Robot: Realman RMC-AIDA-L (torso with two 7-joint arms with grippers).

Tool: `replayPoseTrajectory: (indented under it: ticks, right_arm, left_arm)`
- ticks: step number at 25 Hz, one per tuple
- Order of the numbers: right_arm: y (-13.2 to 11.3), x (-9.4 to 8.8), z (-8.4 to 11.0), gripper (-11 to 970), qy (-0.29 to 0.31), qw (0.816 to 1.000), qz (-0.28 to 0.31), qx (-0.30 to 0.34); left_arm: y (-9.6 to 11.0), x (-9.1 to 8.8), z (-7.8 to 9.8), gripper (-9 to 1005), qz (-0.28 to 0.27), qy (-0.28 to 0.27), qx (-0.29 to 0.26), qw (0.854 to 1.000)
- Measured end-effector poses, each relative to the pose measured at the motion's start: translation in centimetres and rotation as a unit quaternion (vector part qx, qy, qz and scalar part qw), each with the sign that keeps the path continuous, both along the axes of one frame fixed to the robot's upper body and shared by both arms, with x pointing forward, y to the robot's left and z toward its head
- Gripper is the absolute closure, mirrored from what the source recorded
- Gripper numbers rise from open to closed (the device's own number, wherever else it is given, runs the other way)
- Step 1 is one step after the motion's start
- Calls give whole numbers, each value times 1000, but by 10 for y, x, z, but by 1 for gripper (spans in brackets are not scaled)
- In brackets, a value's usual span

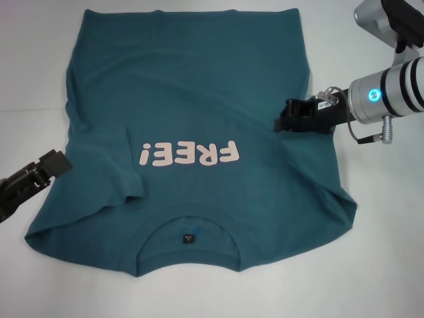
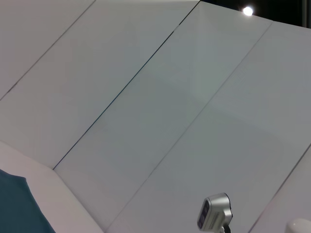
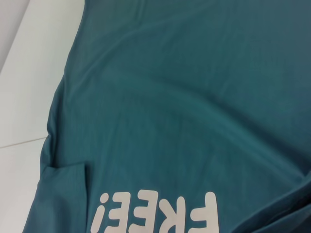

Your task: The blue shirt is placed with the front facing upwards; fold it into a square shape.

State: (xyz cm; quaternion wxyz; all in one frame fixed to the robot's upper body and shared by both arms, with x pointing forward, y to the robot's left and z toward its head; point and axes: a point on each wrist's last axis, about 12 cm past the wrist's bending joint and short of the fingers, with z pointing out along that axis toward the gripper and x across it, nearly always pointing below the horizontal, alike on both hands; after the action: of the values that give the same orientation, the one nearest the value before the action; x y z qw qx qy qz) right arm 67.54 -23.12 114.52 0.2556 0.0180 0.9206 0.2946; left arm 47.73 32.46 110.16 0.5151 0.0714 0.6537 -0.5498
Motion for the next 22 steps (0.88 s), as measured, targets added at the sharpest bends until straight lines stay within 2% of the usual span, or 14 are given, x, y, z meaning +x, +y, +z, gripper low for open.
replayPoseTrajectory:
  ticks: [5, 11, 15, 19, 22]
  right_arm:
    - [1, 0, -2, 922, -4, 1000, 0, -2]
    - [12, 1, -3, 753, -14, 1000, 22, -15]
    - [17, 1, -1, 564, -27, 998, 46, -27]
    - [2, 3, 6, 425, -28, 996, 54, -59]
    - [-20, 4, 12, 332, -24, 996, 45, -69]
  left_arm:
    - [1, -1, 0, 231, 4, 0, -1, 1000]
    - [2, -2, -1, 231, 6, 0, -1, 1000]
    - [2, -2, -1, 231, 7, 1, -2, 1000]
    - [3, -2, -1, 230, 6, 2, -3, 1000]
    - [3, -2, 0, 230, 5, 3, -3, 1000]
